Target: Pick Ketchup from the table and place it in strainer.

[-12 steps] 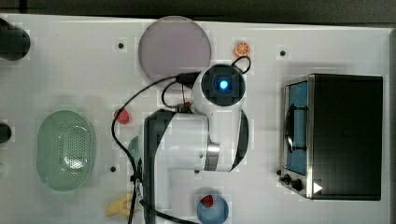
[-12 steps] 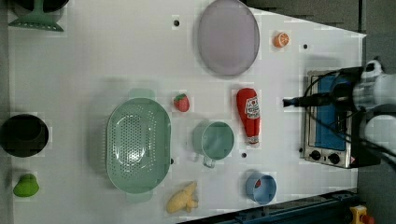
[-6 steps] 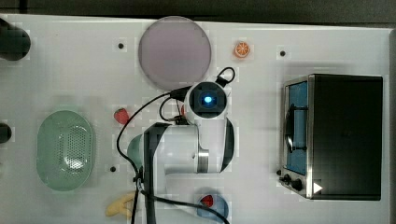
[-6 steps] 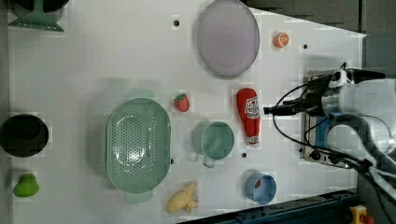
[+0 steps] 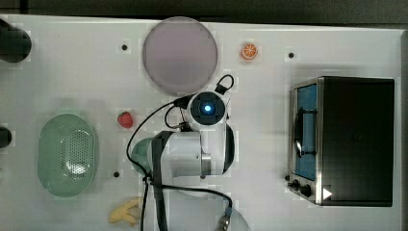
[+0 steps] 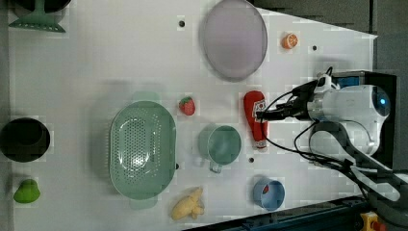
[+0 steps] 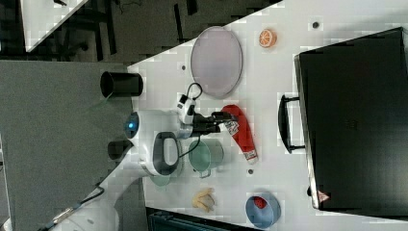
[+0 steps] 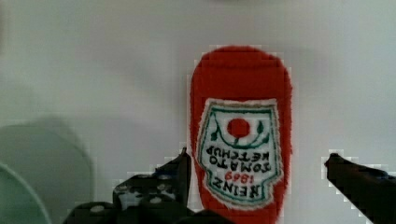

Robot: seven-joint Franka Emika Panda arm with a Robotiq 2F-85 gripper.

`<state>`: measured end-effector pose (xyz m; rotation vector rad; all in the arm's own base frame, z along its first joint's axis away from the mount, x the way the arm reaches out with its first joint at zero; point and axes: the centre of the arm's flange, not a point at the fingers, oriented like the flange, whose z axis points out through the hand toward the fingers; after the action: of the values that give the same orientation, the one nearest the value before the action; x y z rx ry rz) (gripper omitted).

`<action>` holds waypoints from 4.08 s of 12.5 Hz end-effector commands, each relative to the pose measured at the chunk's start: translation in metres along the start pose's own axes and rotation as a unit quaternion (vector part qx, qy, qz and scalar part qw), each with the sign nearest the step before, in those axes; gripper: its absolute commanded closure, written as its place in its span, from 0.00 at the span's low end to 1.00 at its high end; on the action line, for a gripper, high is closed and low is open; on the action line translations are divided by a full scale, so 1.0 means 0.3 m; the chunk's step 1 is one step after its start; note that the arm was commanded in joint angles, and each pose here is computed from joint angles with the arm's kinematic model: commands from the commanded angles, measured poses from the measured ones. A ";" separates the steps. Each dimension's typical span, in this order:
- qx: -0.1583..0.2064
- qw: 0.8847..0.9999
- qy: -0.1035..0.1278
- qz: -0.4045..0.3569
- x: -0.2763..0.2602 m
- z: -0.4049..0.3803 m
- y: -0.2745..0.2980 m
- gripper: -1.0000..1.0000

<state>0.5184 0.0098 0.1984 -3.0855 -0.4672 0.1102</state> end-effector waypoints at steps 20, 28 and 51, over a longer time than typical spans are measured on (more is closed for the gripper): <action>-0.032 0.999 -0.015 0.030 -0.053 -0.699 -0.239 0.39; 0.005 0.988 -0.002 0.156 0.001 -0.680 -0.872 0.39; 0.053 0.895 0.104 0.431 0.094 -0.869 -0.748 0.00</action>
<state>0.4713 0.2799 0.4647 -2.9361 0.6423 -0.2168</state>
